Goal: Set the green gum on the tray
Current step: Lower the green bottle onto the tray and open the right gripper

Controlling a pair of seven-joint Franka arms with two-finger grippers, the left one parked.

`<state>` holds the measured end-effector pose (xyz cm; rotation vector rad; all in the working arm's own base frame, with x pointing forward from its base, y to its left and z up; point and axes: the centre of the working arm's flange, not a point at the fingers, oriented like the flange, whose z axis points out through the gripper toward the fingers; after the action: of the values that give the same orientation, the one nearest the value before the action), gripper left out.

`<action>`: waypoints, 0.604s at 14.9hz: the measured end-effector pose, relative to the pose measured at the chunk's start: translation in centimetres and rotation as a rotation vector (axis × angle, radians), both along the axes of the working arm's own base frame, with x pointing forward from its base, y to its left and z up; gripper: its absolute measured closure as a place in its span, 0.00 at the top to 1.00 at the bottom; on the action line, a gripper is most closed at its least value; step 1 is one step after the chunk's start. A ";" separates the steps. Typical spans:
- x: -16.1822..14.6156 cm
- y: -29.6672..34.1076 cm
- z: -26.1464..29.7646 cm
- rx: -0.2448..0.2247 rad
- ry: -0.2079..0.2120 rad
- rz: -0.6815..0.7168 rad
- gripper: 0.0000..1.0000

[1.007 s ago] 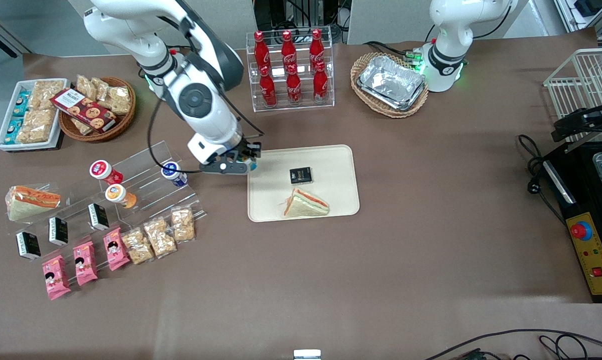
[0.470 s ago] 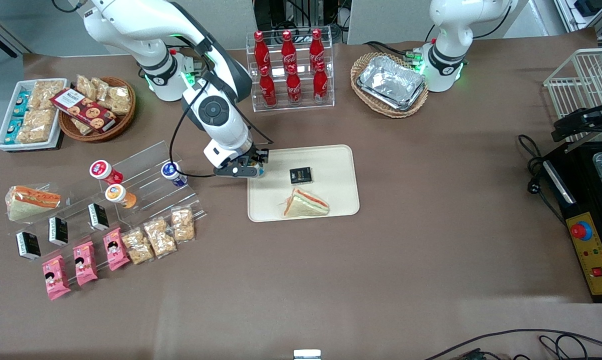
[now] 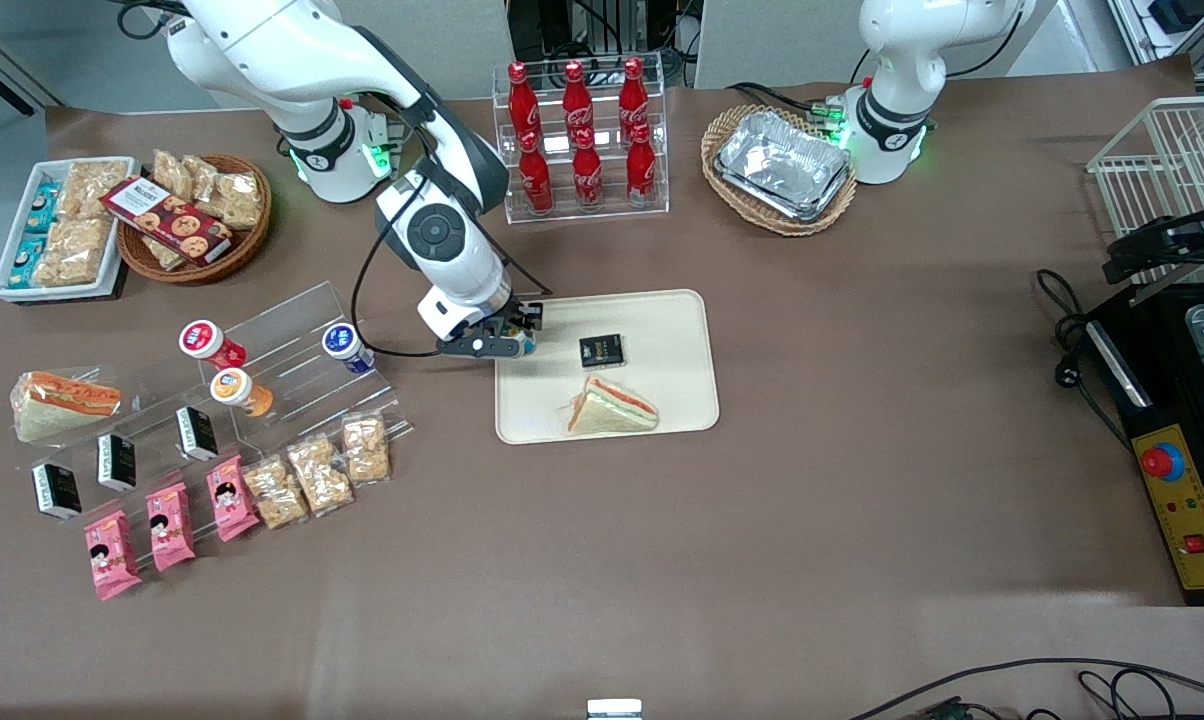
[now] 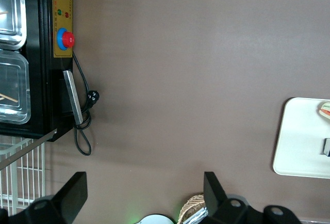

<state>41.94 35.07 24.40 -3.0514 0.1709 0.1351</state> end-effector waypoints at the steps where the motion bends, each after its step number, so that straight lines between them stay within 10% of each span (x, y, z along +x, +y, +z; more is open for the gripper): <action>1: -0.2 0.2 -0.3 0.000 0.003 0.002 0.59; 9: -0.4 0.7 -1.5 -0.005 -0.011 -0.019 0.63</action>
<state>41.52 35.78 22.88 -3.0536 0.1990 0.1166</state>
